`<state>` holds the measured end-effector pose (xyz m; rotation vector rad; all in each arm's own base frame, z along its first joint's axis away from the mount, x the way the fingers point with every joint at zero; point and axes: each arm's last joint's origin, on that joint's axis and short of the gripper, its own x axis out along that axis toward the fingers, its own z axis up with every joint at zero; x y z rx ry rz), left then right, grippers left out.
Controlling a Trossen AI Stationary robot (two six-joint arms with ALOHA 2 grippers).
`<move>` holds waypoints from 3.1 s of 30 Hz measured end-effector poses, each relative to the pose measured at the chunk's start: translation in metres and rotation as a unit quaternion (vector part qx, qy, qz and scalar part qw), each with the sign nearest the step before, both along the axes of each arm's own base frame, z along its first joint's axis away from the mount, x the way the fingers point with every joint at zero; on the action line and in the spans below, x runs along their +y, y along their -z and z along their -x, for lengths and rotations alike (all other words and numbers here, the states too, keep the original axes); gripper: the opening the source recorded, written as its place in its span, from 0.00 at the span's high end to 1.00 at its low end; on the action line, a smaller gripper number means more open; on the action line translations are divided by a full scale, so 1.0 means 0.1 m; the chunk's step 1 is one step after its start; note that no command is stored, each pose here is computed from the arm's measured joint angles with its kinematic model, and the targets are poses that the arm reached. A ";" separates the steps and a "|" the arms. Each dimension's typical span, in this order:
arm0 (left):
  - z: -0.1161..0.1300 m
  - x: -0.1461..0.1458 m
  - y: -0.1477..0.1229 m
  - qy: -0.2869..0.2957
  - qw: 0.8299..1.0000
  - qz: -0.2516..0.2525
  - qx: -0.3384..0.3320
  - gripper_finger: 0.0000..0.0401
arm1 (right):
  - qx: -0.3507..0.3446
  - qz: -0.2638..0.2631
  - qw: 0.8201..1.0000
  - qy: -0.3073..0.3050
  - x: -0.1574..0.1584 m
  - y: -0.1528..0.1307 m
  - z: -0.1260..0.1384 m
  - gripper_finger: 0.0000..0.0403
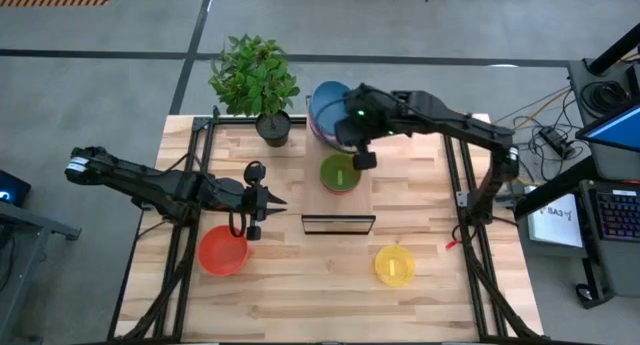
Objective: Place and stack bowls onto a shelf
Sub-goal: Stack the blue bowl into the pink bowl on the shelf, then stack the yellow transparent bowl into the green transparent bowl on the shelf
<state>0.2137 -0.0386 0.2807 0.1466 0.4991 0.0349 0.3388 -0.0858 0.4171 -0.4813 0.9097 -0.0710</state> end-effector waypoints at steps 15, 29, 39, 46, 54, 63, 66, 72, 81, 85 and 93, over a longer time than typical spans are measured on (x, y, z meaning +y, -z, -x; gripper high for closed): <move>0.00 0.00 0.00 0.003 1.000 -0.005 0.000 0.87 | 0.021 -0.024 0.998 0.056 -0.29 0.19 -0.11 0.89; 0.00 0.00 0.00 0.003 1.000 -0.005 0.001 0.87 | -0.014 -0.042 0.996 0.083 -0.27 0.04 -0.06 0.75; 0.00 0.00 0.00 0.004 1.000 -0.006 0.001 0.87 | -0.178 -0.099 0.977 0.063 -0.31 -0.22 -0.17 0.83; 0.00 0.00 0.00 0.004 1.000 -0.006 0.001 0.87 | -0.240 -0.126 0.959 0.080 -0.50 0.05 -0.34 0.97; 0.00 0.00 0.00 0.004 1.000 -0.006 0.001 0.87 | -0.235 -0.154 0.952 0.121 -0.66 0.53 -0.41 0.98; 0.00 0.00 0.00 0.004 1.000 -0.006 0.001 0.87 | -0.240 -0.159 0.949 0.127 -0.66 0.57 -0.39 0.98; 0.00 0.00 0.00 0.004 1.000 -0.007 0.001 0.87 | -0.248 -0.158 0.948 0.125 -0.65 0.52 -0.35 0.98; 0.00 0.00 0.00 0.004 1.000 -0.007 0.003 0.87 | -0.254 -0.192 0.943 0.095 -0.48 0.42 -0.19 0.98; 0.00 0.00 0.01 -0.013 1.000 0.024 0.003 0.87 | -0.255 -0.226 0.940 -0.006 0.33 0.42 0.30 0.98; 0.01 0.00 0.01 -0.039 0.997 0.070 0.003 0.87 | -0.258 -0.243 0.933 -0.060 0.73 0.57 0.56 0.98; 0.04 -0.01 0.10 -0.098 0.974 0.202 0.043 0.87 | -0.259 -0.281 0.913 -0.143 1.22 0.99 0.94 0.98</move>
